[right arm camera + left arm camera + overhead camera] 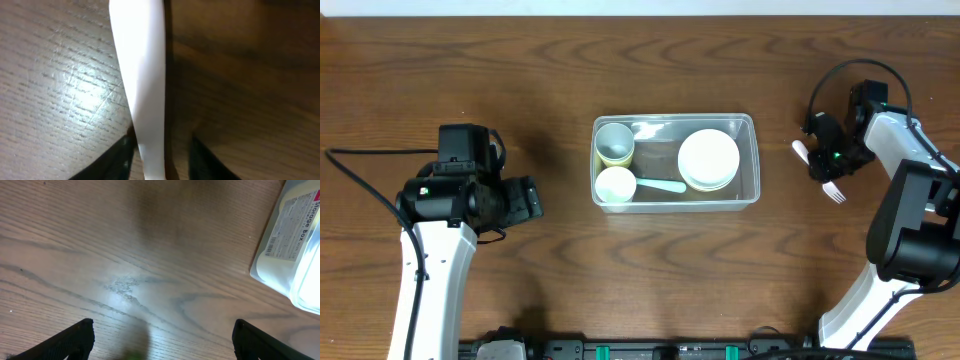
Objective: Pack container
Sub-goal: 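Move the right gripper to the pink fork and grasp its handle, then carry the pink fork into the container and release it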
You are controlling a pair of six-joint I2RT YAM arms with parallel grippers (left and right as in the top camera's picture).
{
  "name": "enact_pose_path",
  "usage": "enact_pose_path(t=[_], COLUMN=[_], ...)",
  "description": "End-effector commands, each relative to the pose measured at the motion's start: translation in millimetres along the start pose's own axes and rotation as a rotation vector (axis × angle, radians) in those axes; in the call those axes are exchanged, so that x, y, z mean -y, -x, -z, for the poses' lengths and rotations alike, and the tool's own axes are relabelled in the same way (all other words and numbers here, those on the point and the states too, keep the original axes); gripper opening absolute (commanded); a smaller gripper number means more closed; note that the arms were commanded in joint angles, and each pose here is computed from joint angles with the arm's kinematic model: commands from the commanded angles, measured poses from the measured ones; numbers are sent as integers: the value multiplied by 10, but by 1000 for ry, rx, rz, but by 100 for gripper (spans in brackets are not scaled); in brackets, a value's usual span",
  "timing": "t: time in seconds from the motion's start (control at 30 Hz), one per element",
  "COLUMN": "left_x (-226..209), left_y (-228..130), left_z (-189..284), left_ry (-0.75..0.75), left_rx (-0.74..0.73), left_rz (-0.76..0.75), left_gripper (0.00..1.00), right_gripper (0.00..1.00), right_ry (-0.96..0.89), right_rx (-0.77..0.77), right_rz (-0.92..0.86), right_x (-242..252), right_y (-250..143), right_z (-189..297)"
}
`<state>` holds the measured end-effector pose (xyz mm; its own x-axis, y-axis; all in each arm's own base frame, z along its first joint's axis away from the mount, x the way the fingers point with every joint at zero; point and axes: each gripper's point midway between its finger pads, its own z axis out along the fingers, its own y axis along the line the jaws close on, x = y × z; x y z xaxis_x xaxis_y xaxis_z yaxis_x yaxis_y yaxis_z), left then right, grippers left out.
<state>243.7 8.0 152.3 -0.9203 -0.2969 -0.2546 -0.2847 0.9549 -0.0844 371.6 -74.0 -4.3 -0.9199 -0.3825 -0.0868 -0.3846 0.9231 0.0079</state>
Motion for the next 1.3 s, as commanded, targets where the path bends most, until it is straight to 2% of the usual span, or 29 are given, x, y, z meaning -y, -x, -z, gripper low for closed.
enact_pose_path(t=[0.0,0.23,0.47,0.63,0.77,0.93,1.07,1.27], left_x=[-12,-11,-11,-11,-8,-7,-7,-8], left_y=[6,7,7,8,21,24,24,22], left_z=[-8,-8,-8,-8,-7,-7,-7,-7], left_ry=[2,2,2,2,1,0,0,1], left_rx=[-2,-1,-1,-1,4,6,5,5], left_rz=[18,18,18,18,18,18,18,18], left_gripper=[88,88,88,88,88,88,88,88], right_gripper=[27,12,5,4,1,1,1,1], right_ry=[56,52,46,8,-37,-50,-84,-84], right_rx=[-29,-23,-14,44,153,363,496,641], right_rz=[-16,-32,-34,-52,-67,-31,62,345], right_x=[-146,-134,-123,-52,-5,-194,-523,-1449], right_y=[-84,-68,-48,75,250,490,622,762], right_z=[-145,-146,-126,76,486,1218,1773,2344])
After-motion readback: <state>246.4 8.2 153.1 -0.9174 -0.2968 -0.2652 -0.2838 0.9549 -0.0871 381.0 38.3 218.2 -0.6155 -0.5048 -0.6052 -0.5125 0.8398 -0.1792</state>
